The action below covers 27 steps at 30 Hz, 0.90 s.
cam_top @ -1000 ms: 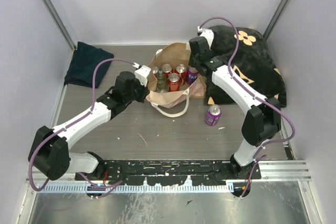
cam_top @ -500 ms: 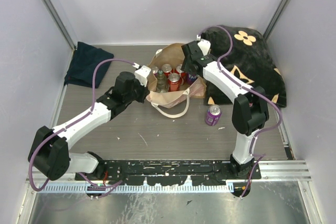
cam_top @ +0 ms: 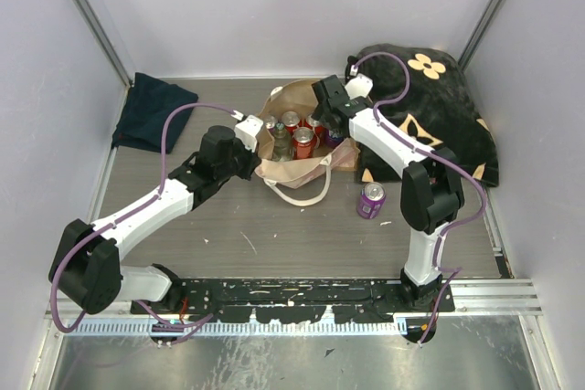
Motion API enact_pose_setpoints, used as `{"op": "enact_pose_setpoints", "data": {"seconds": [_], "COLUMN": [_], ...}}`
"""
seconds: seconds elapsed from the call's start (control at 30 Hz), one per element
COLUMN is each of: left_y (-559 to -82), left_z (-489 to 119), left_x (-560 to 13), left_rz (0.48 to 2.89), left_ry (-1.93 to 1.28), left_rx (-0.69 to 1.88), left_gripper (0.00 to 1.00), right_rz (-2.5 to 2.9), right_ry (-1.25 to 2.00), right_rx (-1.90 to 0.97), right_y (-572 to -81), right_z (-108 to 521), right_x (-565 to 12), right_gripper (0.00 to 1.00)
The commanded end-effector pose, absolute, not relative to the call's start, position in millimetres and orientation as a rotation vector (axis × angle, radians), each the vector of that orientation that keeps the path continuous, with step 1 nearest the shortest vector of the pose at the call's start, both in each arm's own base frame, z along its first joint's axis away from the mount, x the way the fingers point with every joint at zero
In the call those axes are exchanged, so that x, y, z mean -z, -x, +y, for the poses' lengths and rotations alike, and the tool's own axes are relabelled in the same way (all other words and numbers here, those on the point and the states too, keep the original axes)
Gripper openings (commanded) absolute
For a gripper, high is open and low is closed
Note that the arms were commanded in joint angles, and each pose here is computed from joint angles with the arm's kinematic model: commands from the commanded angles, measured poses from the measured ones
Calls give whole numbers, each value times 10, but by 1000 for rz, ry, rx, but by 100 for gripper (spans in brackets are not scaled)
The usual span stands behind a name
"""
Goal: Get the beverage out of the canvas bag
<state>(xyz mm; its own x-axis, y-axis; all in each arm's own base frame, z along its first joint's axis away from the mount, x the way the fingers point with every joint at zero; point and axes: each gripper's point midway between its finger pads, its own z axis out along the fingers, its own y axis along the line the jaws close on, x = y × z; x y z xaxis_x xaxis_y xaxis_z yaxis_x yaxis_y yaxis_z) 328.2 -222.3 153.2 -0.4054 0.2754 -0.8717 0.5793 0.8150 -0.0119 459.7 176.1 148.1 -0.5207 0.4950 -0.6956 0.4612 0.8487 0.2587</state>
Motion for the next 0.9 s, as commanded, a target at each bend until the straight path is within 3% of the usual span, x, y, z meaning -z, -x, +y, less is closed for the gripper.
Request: {"op": "enact_pose_setpoints", "data": {"seconds": [0.0,0.53,0.87], "left_y": [-3125,-3122,-3127], "left_z": [-2066,-2068,-2050], "left_x": [-1179,-1125,-1116], "left_rz": [2123,2132,2136], "left_ry": [-689,-695,-690], "left_rx": [332,329,317], "left_gripper": [13,14,14], "right_rz": [2107,2097,2240], "right_ry": [-819,-913,-801], "right_rx": [-5,165,210], "right_y": [-4690,-4805,-4895], "right_z": [1594,1268,1329], "right_x": [-1533,-1193,-803], "right_gripper": [76,74,74]}}
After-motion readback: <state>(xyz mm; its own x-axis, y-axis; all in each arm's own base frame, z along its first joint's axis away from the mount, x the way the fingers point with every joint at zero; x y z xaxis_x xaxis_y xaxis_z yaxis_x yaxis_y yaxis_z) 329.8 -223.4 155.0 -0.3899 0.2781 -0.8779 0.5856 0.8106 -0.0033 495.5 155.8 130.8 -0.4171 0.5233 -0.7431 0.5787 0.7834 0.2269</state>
